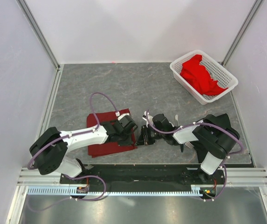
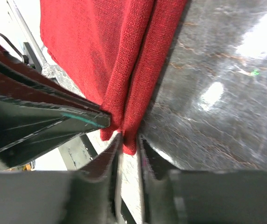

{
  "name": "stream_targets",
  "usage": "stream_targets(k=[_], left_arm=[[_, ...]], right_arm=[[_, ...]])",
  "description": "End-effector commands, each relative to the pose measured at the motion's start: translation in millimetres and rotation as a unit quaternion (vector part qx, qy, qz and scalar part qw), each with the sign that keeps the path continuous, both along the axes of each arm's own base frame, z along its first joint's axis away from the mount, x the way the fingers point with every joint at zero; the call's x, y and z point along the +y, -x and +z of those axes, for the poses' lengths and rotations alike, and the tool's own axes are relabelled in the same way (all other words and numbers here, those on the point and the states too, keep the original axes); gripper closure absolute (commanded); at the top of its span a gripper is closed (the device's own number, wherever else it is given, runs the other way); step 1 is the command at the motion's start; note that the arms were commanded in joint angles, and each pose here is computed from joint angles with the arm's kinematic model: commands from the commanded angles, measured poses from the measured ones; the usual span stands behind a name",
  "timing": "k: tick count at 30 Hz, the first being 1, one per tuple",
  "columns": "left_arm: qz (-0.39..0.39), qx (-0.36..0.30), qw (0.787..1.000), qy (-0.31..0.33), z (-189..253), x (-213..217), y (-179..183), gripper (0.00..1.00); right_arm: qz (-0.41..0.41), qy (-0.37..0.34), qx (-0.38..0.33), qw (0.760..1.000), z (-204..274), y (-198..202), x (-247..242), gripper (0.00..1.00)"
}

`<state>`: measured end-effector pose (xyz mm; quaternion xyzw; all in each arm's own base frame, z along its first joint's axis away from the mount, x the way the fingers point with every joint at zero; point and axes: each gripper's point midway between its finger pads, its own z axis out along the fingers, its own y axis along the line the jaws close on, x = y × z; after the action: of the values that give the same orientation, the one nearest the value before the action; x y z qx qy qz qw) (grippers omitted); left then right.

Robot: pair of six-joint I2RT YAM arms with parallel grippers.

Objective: Fold the napkin into a case and place the utensils inside
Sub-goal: Smooth out the lower triangle-folded napkin at the center of the board.

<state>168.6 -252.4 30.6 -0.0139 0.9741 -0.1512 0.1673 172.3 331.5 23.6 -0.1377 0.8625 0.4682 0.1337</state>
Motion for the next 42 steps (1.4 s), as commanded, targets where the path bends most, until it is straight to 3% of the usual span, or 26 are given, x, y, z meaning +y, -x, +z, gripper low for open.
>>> stream_targets(k=[1,7,12,14,19,22,27,34,39,42], left_arm=[[0.011,-0.025,0.999,0.035,27.0,-12.9,-9.6,0.97],[-0.003,-0.012,0.999,0.038,22.7,-23.6,-7.2,0.97],[-0.011,0.008,0.999,0.03,8.6,-27.4,-3.1,0.97],[-0.013,0.009,0.999,0.031,8.0,-27.8,-2.4,0.94],[0.0,-0.028,0.998,0.052,31.1,-22.8,-8.6,0.7],[0.008,-0.056,0.996,0.073,55.5,-18.6,-11.8,0.62],[0.034,-0.098,0.992,0.065,88.2,10.7,-17.9,0.6],[0.111,-0.122,0.985,0.058,94.3,75.3,-35.3,0.59],[0.169,-0.136,0.973,0.074,98.7,113.3,-58.3,0.55],[0.2,-0.143,0.966,0.076,103.6,131.3,-76.0,0.55]], right_arm=[[0.011,-0.02,-0.008,1.0,3.5,2.3,10.1,0.82],[0.005,-0.023,-0.007,1.0,4.4,1.8,10.2,0.91],[0.001,-0.021,-0.008,1.0,4.3,1.1,9.5,0.91],[0.002,-0.018,-0.008,1.0,4.1,1.2,8.3,0.87],[-0.003,0.014,-0.025,1.0,4.1,-1.2,-1.1,0.76],[-0.001,0.026,-0.043,0.999,9.9,-2.7,-6.2,0.7],[0.003,0.025,-0.071,0.997,21.6,-5.3,-8.8,0.64],[0.025,-0.006,-0.076,0.997,36.6,-5.0,12.0,0.52],[0.032,0.003,-0.058,0.998,19.0,-8.0,21.5,0.42],[0.029,0.016,-0.049,0.998,6.7,-8.3,19.9,0.43]])
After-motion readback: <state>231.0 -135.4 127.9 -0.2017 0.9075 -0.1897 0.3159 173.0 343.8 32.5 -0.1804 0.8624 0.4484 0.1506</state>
